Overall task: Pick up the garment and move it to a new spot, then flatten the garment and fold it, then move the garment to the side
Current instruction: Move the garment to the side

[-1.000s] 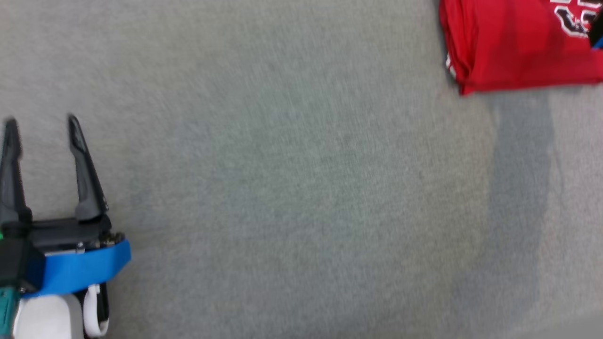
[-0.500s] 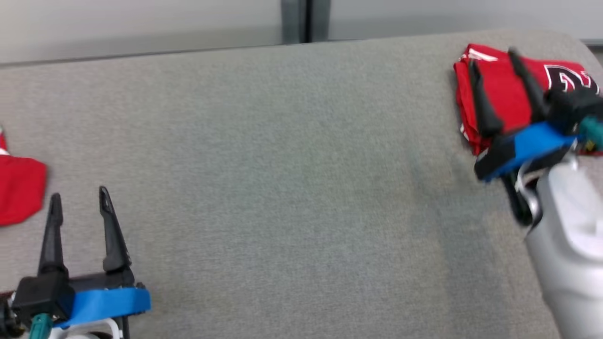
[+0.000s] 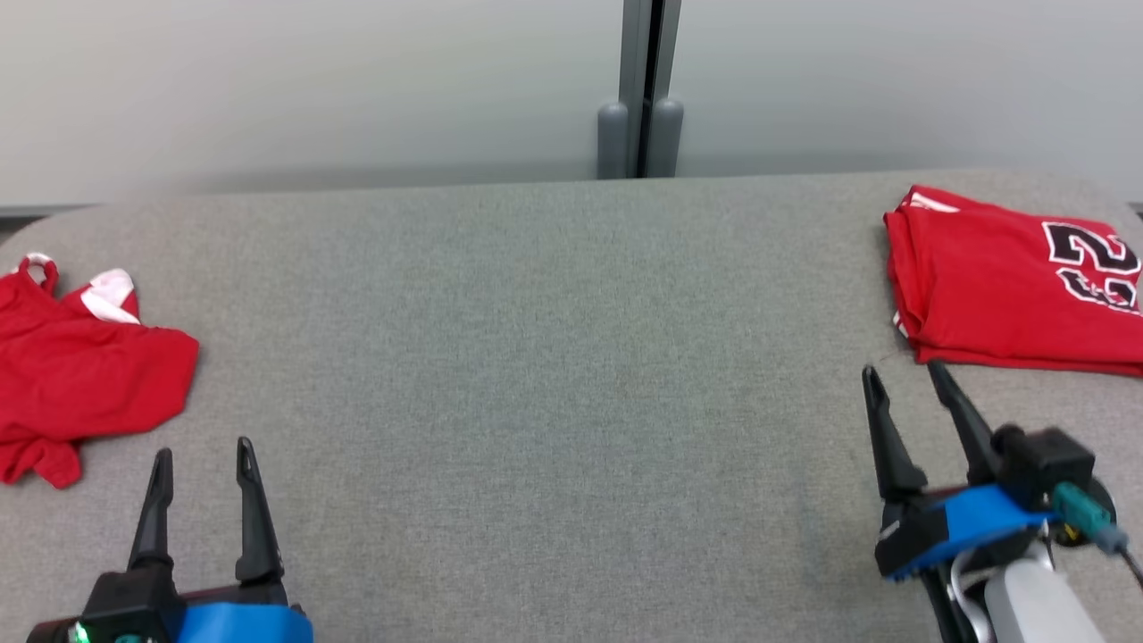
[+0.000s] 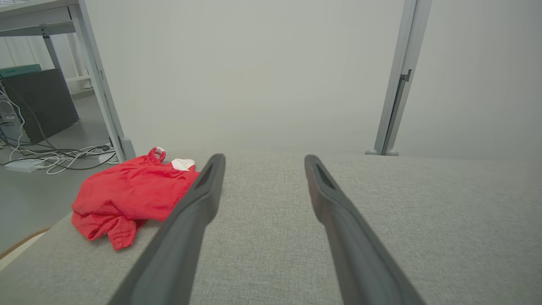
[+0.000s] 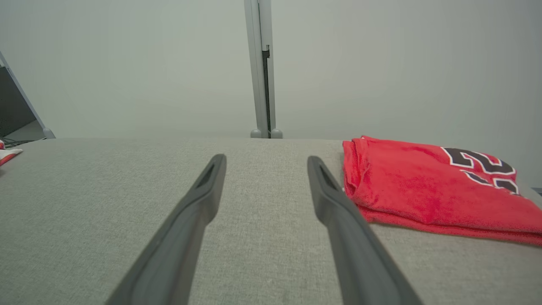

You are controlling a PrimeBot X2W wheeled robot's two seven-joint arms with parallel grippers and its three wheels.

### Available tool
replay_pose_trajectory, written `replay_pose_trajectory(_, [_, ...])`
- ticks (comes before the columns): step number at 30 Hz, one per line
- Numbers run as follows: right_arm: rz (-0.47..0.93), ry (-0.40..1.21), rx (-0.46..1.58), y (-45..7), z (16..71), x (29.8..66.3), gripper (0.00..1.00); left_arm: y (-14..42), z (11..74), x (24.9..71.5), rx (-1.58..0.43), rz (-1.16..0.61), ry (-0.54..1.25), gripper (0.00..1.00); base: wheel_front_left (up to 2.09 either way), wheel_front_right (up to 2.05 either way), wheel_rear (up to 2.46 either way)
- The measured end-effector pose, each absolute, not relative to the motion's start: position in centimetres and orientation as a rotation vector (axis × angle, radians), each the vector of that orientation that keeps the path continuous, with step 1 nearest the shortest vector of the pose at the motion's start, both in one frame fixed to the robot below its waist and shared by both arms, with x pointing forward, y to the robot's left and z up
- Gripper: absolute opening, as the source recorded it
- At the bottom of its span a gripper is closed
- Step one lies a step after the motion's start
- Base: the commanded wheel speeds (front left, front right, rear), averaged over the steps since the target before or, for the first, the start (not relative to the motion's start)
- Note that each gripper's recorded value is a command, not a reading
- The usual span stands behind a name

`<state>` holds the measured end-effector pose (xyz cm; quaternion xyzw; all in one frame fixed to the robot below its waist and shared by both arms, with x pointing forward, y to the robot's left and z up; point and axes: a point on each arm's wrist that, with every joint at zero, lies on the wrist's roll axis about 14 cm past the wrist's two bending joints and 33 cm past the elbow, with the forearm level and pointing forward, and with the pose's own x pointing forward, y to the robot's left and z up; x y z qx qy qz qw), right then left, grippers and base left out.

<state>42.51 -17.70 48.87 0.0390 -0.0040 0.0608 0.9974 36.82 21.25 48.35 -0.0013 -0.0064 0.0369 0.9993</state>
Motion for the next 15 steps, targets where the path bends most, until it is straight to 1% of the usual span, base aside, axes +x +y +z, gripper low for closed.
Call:
replay_pose_trajectory(8, [0.055, 0.015, 0.118, -18.6, 48.0, 38.3, 1.00, 21.2, 47.9, 34.8, -0.003, 0.072, 0.006, 1.00, 0.00, 0.00, 0.00])
replay_pose_trajectory(15, [0.044, 0.012, 0.102, -18.7, 48.6, 36.8, 1.00, 21.7, 47.3, 33.9, 0.014, 0.072, 0.024, 1.00, 0.00, 0.00, 0.00])
